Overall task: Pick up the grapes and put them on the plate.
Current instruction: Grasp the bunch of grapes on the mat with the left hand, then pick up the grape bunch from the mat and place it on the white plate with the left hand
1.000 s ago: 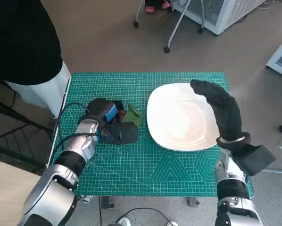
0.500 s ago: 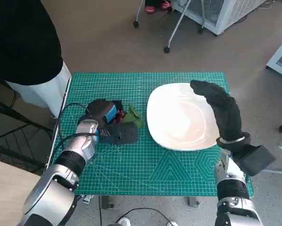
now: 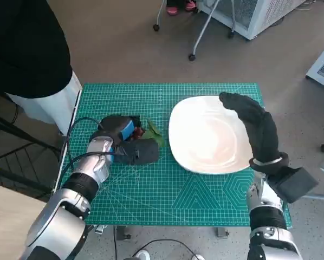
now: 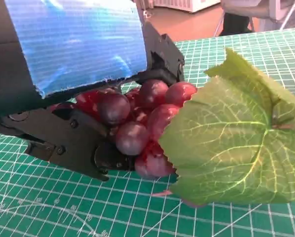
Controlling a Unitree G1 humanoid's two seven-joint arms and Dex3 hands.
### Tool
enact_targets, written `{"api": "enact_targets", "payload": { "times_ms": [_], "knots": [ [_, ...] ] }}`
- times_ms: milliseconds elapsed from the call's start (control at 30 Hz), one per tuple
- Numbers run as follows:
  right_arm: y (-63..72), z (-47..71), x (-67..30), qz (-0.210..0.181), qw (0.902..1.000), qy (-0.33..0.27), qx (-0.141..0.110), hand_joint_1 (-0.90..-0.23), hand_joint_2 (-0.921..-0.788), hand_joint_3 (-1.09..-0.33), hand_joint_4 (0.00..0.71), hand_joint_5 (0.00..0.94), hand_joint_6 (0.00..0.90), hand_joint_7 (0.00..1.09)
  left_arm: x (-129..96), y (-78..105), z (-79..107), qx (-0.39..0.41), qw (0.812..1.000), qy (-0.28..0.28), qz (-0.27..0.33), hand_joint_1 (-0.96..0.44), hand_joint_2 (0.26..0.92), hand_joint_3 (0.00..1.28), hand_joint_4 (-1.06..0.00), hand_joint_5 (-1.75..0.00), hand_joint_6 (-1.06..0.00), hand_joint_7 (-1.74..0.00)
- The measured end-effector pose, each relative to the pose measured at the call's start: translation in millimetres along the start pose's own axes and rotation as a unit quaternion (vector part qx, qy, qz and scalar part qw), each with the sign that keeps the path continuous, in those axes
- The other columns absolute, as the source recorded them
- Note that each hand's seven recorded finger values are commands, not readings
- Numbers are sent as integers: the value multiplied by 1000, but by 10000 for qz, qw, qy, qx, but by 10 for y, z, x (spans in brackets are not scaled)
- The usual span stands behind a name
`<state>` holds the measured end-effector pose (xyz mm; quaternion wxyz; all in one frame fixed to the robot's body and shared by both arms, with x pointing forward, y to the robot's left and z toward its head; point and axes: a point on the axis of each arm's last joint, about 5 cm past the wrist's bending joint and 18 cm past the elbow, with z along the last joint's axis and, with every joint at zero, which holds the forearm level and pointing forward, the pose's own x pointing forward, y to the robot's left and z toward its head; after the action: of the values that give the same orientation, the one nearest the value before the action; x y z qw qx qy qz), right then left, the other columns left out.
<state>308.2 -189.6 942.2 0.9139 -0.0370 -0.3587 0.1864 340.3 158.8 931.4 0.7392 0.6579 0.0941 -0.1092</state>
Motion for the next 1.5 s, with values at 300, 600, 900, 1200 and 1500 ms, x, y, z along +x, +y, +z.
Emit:
{"api": "enact_targets", "payload": {
  "times_ms": [300, 600, 900, 1200, 1500],
  "knots": [
    [-19, 0, -10, -70, 10000, -9, 26, -495, -921, -546, 236, 1, 199, 1, -25, 48, -16, -65, 10000, -39, 52, 6, 921, 211, -512, -1507, -515, -1119],
    [-23, 1, -10, -89, 10000, -18, 32, -502, -921, -542, 238, 1, 201, 2, -99, 192, -7, -92, 9994, -119, 307, 5, 921, 212, -524, -1487, -497, -1144],
    [-35, 1, -15, -173, 9998, -42, 70, -495, -921, -544, 237, 0, 199, 1, -269, 379, 59, -231, 9976, -289, 587, 4, 921, 220, -500, -1412, -478, -1271],
    [-37, -1, -14, -134, 9999, -42, 94, -492, -921, -543, 241, 2, 202, 2, -385, 485, 119, -243, 9945, -521, 872, 3, 921, 212, -491, -1357, -490, -1333],
    [-41, 0, -16, -154, 9998, -50, 101, -487, -921, -542, 242, 2, 204, 3, -414, 503, 129, -162, 9929, -598, 1012, 3, 921, 205, -537, -1389, -481, -1249]
  ]
}}
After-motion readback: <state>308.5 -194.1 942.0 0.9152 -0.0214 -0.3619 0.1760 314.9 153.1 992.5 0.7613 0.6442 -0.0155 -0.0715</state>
